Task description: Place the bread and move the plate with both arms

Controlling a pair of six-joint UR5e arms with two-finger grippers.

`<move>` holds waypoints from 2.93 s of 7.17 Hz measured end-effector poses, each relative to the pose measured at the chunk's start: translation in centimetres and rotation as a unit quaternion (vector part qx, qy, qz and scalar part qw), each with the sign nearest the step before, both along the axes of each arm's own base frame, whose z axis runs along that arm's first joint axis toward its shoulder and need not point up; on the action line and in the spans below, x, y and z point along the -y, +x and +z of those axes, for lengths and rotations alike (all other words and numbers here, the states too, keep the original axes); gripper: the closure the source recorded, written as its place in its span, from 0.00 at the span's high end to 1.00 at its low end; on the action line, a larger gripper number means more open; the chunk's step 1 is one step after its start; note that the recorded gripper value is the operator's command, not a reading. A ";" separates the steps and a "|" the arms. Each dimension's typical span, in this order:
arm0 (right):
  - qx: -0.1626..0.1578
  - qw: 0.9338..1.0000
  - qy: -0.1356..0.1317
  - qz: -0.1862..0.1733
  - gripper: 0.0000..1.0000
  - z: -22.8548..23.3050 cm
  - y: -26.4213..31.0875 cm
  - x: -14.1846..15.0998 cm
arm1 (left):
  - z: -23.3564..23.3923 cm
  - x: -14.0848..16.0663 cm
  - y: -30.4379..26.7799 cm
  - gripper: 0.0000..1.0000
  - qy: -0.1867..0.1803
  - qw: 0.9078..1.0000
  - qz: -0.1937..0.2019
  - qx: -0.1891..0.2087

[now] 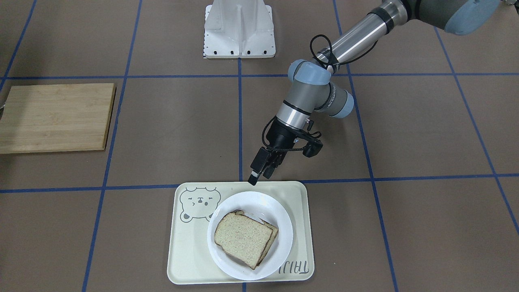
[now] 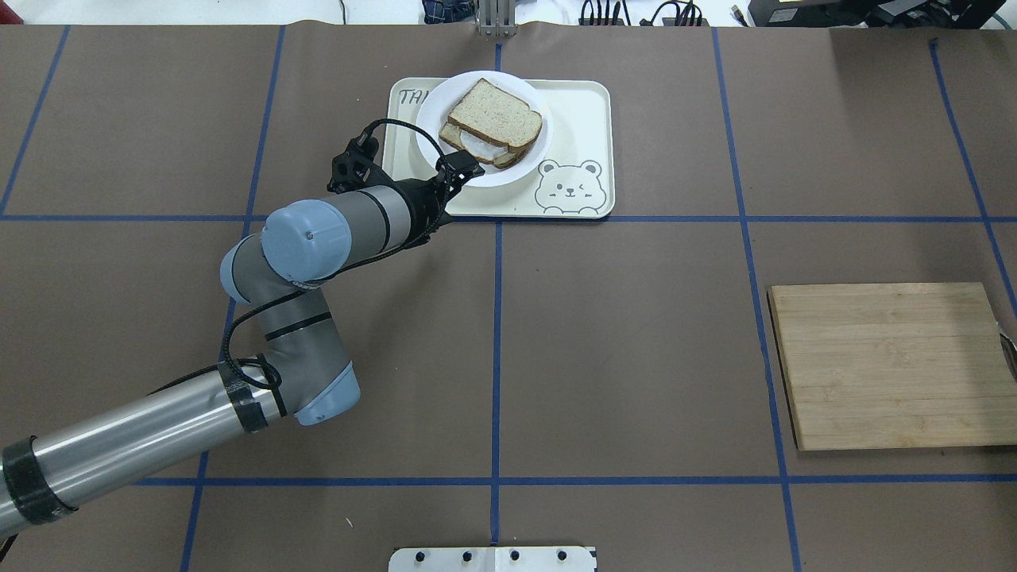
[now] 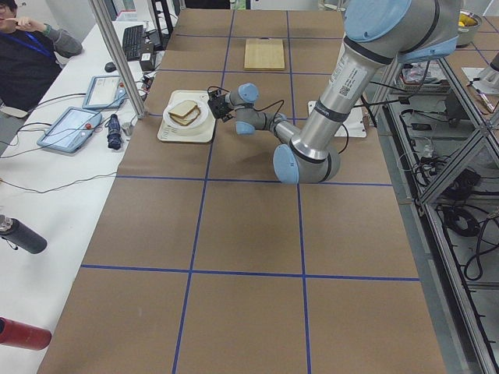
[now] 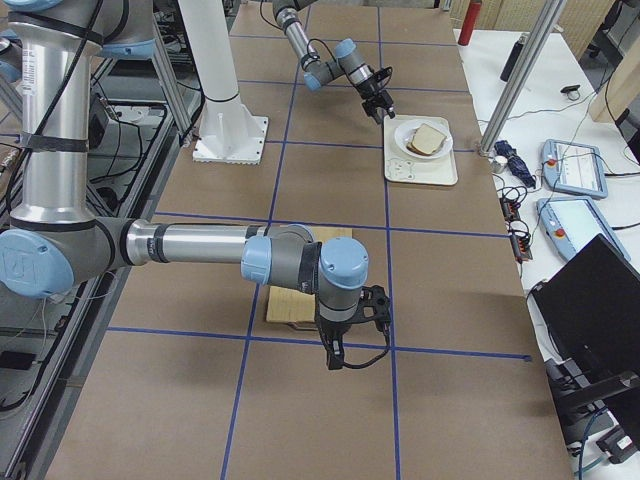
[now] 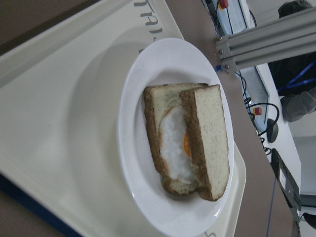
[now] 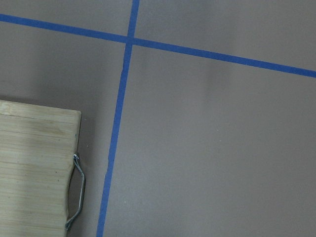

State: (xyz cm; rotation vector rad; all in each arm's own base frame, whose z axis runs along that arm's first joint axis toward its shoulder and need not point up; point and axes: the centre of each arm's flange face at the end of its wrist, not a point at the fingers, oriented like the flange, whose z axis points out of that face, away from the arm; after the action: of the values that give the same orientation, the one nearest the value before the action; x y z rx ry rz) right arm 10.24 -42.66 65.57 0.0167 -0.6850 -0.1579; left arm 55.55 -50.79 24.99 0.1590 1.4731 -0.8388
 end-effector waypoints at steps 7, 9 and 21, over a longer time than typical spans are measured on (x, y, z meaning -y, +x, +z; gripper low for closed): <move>0.000 1.000 -0.002 0.000 1.00 0.1 0.0 -0.1 | -0.5 -3.4 -21.3 0.98 0.230 0.912 0.168 0.296; 0.000 1.000 -0.001 0.000 1.00 0.1 0.0 -0.1 | 7.2 -0.6 -29.6 0.99 0.271 0.809 0.254 0.455; 0.000 1.000 -0.001 -0.001 1.00 0.1 -0.1 0.3 | 35.6 -3.7 -60.8 0.98 0.097 0.836 0.373 0.390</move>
State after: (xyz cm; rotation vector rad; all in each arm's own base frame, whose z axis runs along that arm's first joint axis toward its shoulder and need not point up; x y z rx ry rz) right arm 10.17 -42.93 65.68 0.0148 -0.6854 -0.1594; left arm -5.29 -47.08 60.61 0.0492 0.7143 0.0535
